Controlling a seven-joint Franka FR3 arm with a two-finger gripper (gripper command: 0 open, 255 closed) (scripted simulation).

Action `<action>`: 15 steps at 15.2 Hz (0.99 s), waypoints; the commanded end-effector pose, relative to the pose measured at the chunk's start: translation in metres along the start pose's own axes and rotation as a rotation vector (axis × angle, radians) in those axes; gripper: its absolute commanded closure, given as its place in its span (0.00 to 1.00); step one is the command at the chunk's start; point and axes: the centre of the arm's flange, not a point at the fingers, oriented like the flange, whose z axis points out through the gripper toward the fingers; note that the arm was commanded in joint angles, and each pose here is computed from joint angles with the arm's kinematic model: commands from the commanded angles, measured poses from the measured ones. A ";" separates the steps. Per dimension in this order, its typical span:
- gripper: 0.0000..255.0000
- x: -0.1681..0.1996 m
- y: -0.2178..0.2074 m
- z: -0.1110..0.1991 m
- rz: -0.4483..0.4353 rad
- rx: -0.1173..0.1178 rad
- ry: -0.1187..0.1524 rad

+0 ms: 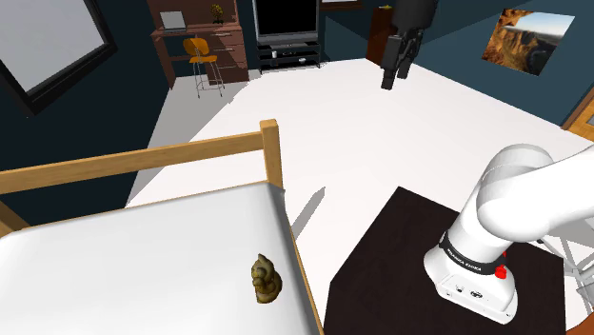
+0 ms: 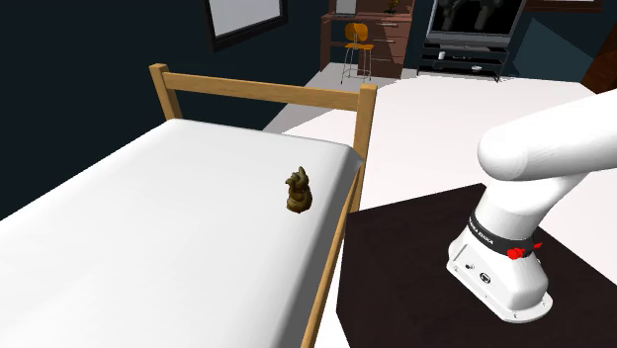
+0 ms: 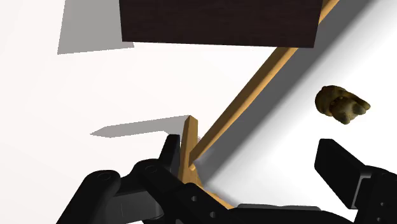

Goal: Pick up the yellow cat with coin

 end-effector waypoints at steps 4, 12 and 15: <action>0.00 0.006 -0.023 0.030 0.009 0.009 0.001; 0.00 0.025 -0.086 0.110 0.034 0.033 0.005; 0.00 0.032 -0.109 0.140 0.043 0.042 0.007</action>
